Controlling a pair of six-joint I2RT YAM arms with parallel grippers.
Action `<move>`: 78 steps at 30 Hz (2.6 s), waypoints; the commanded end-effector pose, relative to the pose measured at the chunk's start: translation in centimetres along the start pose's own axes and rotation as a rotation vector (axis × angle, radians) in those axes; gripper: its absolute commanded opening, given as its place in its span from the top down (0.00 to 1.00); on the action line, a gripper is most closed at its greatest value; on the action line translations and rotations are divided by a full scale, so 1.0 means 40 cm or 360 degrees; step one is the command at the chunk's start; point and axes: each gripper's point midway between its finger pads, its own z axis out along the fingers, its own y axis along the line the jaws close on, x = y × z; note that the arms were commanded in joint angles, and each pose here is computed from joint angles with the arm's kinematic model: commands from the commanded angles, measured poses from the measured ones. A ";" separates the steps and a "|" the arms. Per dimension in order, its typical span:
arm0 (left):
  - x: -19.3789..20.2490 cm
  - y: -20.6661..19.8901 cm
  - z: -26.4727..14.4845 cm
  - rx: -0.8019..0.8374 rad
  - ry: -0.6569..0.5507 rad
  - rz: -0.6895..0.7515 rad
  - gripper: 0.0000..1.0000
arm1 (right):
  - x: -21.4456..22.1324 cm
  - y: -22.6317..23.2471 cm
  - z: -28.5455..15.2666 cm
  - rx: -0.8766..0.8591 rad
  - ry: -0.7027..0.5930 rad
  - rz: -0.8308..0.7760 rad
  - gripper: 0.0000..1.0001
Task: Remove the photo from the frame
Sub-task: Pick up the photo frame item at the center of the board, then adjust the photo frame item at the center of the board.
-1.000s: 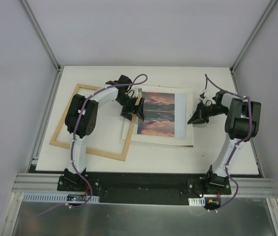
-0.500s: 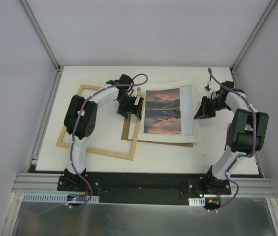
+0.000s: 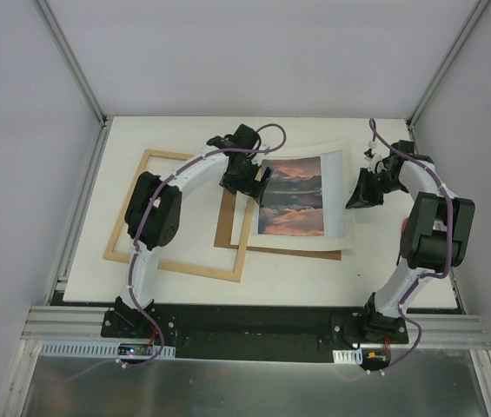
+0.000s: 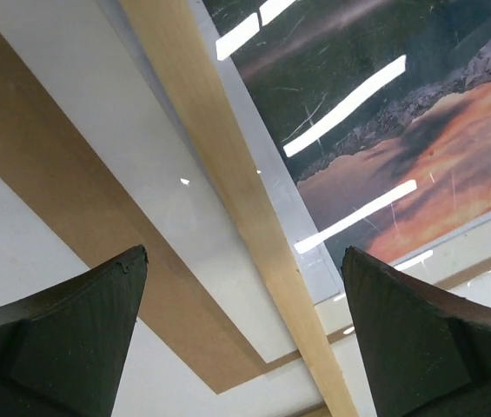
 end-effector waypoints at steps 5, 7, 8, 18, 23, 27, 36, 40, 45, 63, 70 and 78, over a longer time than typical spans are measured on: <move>0.015 0.094 0.061 -0.0566 0.0069 0.0178 0.09 | -0.017 0.028 -0.022 -0.0005 -0.0070 -0.0028 1.00; 0.020 0.111 0.072 -0.0631 0.0087 0.0191 0.09 | -0.012 0.034 -0.020 -0.0013 -0.0066 -0.0037 1.00; 0.018 0.120 0.077 -0.0665 0.0090 0.0203 0.10 | -0.014 0.036 -0.020 -0.0011 -0.0072 -0.0043 0.99; 0.059 0.210 0.033 -0.0880 0.0163 0.0231 0.25 | -0.014 0.022 -0.032 0.0084 -0.0098 -0.0092 1.00; 0.046 0.258 -0.007 -0.0917 0.0130 0.0158 0.26 | -0.020 0.015 -0.035 0.0114 -0.0104 -0.0104 0.99; 0.035 0.300 -0.033 -0.0946 0.0112 0.0116 0.29 | -0.016 0.006 -0.039 0.0151 -0.0092 -0.0112 1.00; 0.067 0.317 -0.029 -0.0849 0.0170 0.0091 0.30 | -0.031 0.002 -0.078 0.0237 -0.0123 -0.0156 1.00; 0.026 0.227 -0.041 -0.0547 0.0070 0.0067 0.23 | -0.032 0.052 -0.079 -0.0021 -0.0082 -0.0072 1.00; -0.038 0.106 -0.105 -0.0187 -0.0091 0.0086 0.19 | -0.052 0.119 -0.135 -0.0181 -0.0167 -0.0090 1.00; -0.024 -0.032 -0.096 0.0306 -0.0047 0.0061 0.18 | -0.081 -0.048 -0.154 0.0712 -0.0241 -0.0253 1.00; -0.046 -0.055 -0.060 0.0527 -0.0044 0.0034 0.12 | -0.102 0.118 -0.263 0.0059 -0.0322 -0.0114 1.00; -0.116 -0.045 -0.026 0.0716 -0.0102 -0.0047 0.09 | -0.083 0.102 -0.288 -0.0427 -0.0265 0.0286 1.00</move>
